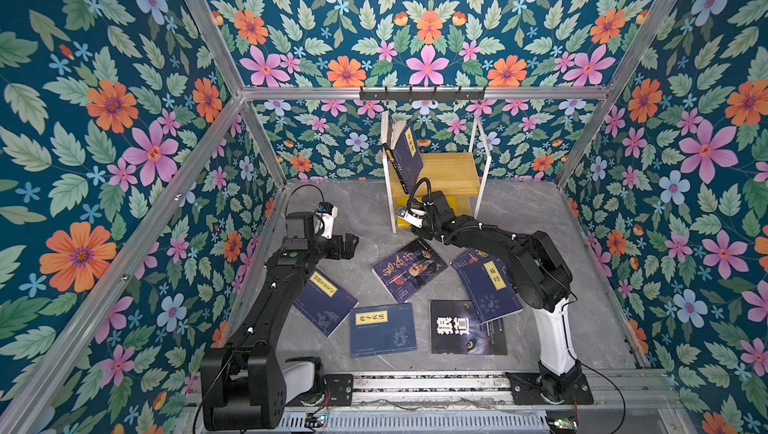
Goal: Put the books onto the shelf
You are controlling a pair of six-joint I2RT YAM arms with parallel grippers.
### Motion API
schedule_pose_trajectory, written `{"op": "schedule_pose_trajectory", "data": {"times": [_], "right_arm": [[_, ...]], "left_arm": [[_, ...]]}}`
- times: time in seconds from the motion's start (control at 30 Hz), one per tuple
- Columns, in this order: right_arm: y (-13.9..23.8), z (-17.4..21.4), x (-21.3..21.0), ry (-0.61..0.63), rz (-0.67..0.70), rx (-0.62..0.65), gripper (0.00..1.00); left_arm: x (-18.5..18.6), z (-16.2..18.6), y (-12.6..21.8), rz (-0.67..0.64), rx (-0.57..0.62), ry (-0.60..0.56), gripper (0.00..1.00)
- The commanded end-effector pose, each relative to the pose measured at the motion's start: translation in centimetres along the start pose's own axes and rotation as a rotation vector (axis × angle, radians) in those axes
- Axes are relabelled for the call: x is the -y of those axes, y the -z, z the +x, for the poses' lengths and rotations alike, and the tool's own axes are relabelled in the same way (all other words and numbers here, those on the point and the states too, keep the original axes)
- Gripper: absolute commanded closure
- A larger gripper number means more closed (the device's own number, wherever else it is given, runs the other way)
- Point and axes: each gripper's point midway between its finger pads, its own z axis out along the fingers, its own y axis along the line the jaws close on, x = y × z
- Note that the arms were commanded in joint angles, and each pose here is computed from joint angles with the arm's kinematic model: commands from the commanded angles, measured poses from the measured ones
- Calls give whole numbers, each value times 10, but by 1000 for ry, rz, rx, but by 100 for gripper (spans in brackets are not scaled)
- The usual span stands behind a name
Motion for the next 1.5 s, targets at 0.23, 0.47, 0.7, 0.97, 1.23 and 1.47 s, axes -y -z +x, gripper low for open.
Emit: {"op": "schedule_pose_trajectory", "data": {"times": [0.23, 0.47, 0.7, 0.97, 1.23, 1.47], "right_arm": [[-8, 0, 3, -19, 38, 5, 51], [-17, 4, 3, -28, 52, -6, 56], [-20, 7, 6, -35, 64, -16, 60], [-17, 8, 11, -28, 67, -26, 63], [-5, 10, 12, -12, 67, -30, 64], [30, 11, 13, -71, 75, -14, 64]], "left_arm": [[1, -2, 0, 9, 13, -4, 0], [1, -2, 0, 10, 15, -6, 0], [2, -2, 0, 13, 14, -5, 0], [3, -4, 1, 16, 17, 0, 0], [4, -5, 1, 22, 14, 4, 0], [6, -10, -6, 47, 6, 81, 0]]}}
